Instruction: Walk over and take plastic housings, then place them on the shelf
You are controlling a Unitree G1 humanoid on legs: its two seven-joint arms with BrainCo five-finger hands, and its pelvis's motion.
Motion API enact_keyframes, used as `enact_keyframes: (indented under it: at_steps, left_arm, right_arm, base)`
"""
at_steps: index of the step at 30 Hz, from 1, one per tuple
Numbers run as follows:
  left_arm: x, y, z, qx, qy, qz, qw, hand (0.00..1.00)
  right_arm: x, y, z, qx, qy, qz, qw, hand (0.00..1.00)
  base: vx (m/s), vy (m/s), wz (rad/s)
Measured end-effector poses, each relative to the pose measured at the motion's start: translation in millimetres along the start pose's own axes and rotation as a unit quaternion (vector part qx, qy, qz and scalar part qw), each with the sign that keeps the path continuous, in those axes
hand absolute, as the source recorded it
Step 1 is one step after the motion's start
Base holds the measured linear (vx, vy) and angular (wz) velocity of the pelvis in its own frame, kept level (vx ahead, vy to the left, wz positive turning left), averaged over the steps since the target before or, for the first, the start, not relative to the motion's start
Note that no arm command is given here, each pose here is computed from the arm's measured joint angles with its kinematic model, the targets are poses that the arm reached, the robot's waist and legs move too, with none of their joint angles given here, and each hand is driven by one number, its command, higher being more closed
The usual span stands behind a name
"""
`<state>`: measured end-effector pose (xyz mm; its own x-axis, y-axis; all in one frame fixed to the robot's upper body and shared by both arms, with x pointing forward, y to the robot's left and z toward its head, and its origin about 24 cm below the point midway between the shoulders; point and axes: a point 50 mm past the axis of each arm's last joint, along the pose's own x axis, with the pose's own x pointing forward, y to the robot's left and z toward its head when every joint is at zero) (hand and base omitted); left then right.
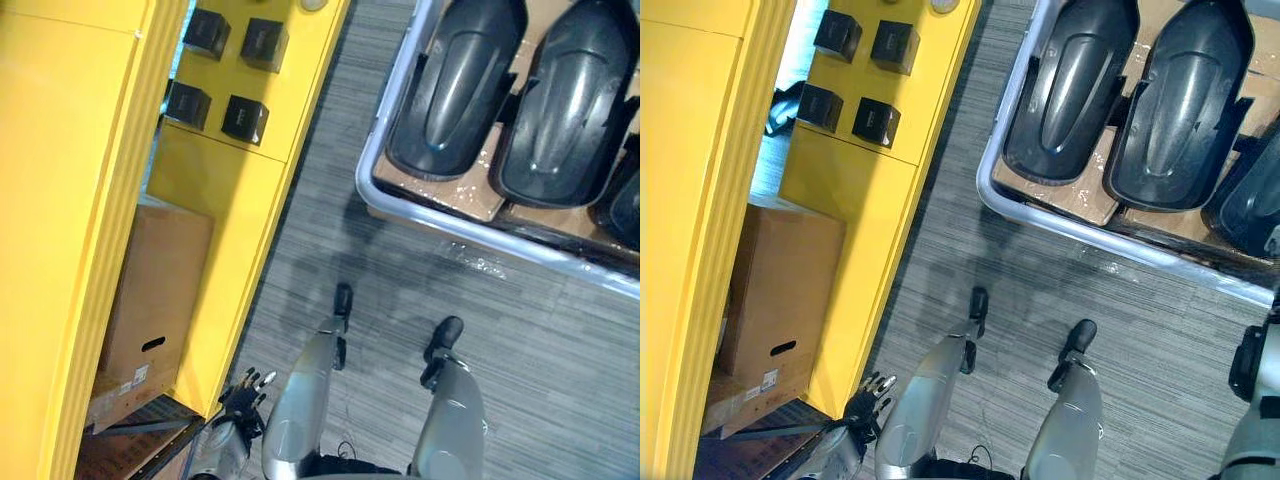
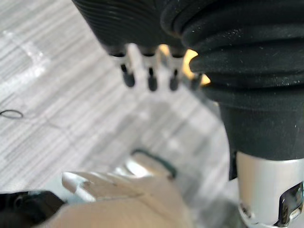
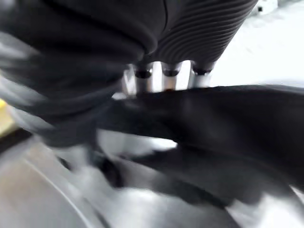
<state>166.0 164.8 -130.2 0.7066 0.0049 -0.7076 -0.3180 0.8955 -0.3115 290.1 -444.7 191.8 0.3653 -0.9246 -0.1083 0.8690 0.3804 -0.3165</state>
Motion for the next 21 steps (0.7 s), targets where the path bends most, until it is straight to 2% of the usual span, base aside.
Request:
enact_keyframes:
  at_steps: [13, 16, 21]
  left_arm:
    - [-0.7, 0.2, 4.8, 0.0, -0.013, -0.004, 1.0, 0.0]
    - [-0.9, 3.7, 8.8, -0.003, -0.021, 0.0, 1.0, 0.0]
    - [-4.4, 6.6, 17.3, -0.043, -0.059, 0.005, 0.997, 0.0]
  right_arm:
    - [-13.2, 21.0, 20.4, -0.078, -0.13, -0.003, 0.988, 1.0]
    - [-25.6, 29.7, 42.9, -0.074, -0.2, 0.006, 0.977, 1.0]
    - [-40.1, 42.8, 43.4, -0.066, -0.247, 0.021, 0.967, 1.0]
  base:
    - [0.01, 0.0, -0.06]
    - [-0.02, -0.005, -0.1]
    - [0.03, -0.009, -0.04]
